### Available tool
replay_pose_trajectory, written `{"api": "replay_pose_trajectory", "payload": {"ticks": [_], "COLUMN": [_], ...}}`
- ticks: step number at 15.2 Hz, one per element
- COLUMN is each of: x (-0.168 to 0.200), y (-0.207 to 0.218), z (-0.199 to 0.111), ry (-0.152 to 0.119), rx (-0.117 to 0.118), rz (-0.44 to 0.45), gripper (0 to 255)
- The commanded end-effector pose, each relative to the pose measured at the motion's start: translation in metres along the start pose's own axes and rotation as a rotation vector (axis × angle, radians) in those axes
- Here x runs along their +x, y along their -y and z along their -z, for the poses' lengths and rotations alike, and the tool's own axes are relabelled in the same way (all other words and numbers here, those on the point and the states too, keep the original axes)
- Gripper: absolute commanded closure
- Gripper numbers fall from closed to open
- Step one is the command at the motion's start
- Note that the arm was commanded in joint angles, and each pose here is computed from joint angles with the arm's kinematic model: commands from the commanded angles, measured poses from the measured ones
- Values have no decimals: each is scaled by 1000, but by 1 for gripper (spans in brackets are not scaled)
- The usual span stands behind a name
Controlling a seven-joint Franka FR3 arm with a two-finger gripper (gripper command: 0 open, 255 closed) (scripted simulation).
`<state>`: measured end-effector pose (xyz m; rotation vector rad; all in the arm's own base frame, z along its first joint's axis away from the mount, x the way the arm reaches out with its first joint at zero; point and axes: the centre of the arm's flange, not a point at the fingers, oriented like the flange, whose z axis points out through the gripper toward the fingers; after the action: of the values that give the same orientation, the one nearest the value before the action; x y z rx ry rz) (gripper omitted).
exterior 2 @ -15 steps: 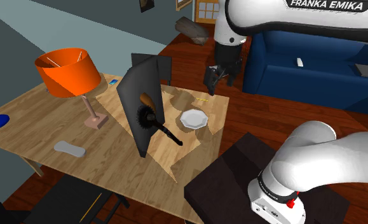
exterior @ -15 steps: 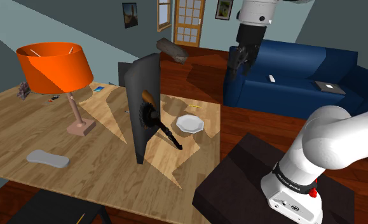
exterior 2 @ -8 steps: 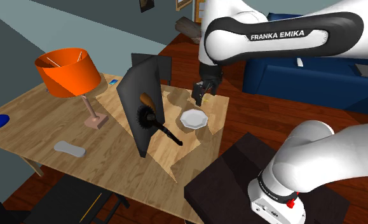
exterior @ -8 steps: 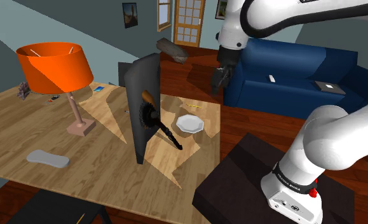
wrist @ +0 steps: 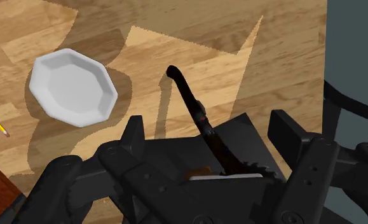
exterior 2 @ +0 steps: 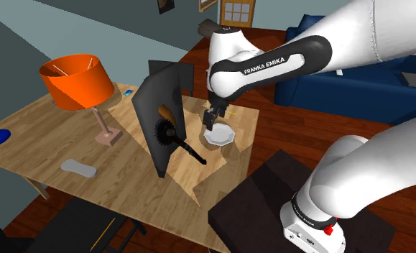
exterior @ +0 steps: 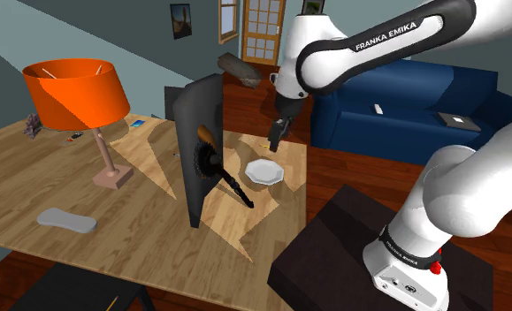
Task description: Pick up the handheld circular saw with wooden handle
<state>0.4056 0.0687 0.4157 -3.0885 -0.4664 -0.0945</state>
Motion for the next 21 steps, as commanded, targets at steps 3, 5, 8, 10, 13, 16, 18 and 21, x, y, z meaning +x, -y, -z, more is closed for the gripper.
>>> {"api": "replay_pose_trajectory", "payload": {"ticks": [3, 5, 8, 10, 13, 16, 18, 21], "x": [27, 41, 62, 77, 98, 109, 108, 107], "y": [3, 6, 12, 16, 24, 29, 29, 29], "z": [-44, -65, -96, -116, -147, -167, -178, -194], "ry": [-27, -38, -56, -68, -86, -95, -95, -95], "rx": [-4, -5, -7, -9, -11, -12, -12, -12], "rz": [94, 140, 208, 254, 323, 358, 358, 358], "gripper": [0, 0, 0, 0, 0, 0, 0, 0]}}
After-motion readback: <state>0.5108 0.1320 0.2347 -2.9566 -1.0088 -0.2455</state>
